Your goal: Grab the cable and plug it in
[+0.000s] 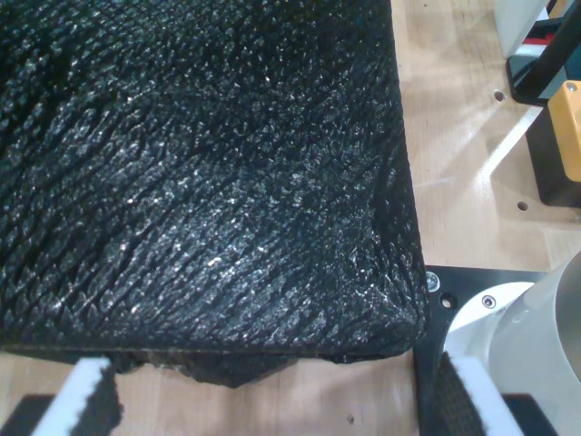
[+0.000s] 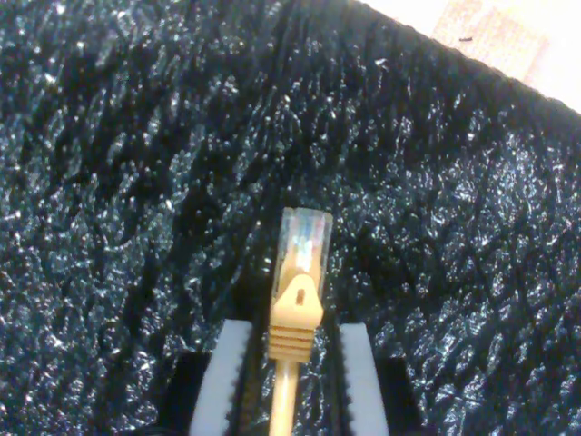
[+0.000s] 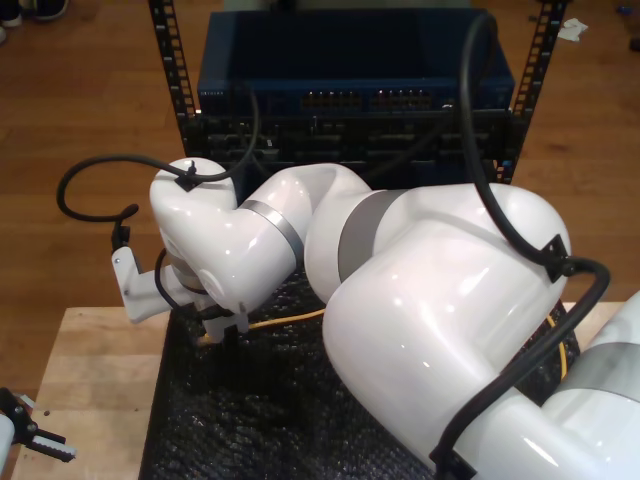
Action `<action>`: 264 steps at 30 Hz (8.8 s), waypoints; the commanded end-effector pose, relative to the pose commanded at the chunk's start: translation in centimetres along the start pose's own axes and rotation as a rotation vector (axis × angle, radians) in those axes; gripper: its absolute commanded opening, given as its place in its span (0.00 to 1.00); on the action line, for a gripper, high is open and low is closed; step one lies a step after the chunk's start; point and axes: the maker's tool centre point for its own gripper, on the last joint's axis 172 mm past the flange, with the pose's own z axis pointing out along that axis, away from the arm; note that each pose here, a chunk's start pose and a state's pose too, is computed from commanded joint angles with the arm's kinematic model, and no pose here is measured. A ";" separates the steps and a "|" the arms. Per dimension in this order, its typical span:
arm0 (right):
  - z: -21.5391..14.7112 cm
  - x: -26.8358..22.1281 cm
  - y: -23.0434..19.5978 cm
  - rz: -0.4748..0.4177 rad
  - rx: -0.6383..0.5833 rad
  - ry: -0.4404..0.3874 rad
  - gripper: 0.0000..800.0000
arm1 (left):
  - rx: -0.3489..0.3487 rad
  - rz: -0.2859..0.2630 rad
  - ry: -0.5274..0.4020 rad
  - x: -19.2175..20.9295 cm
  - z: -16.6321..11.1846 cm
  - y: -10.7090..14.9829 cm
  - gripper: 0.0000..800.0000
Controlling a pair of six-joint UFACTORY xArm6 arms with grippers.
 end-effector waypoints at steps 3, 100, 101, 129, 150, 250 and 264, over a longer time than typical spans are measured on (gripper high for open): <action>-0.1 0.0 0.1 0.006 -0.003 -0.001 0.23 | 0.000 0.000 0.000 0.0 0.0 0.0 1.00; -20.5 -18.6 -7.9 0.513 -0.029 0.430 0.01 | -0.103 0.029 0.157 22.4 8.9 -13.7 1.00; -20.7 -18.5 -7.9 0.515 -0.032 0.433 0.01 | -0.098 0.036 0.152 22.8 9.0 -13.9 1.00; -22.5 -16.0 -9.0 0.517 0.009 0.517 0.01 | 0.009 0.032 0.262 28.4 8.2 -18.7 0.99; -21.8 -14.9 -9.2 0.499 0.035 0.521 0.01 | -0.020 0.072 0.275 28.7 8.5 -17.7 0.85; -32.1 -14.9 -8.4 0.262 -0.258 0.547 1.00 | -0.256 -0.196 0.523 29.8 4.3 -15.2 0.01; -34.5 -13.7 -7.6 0.167 -0.407 0.555 0.99 | -0.341 -0.260 0.721 29.7 0.7 -14.9 0.01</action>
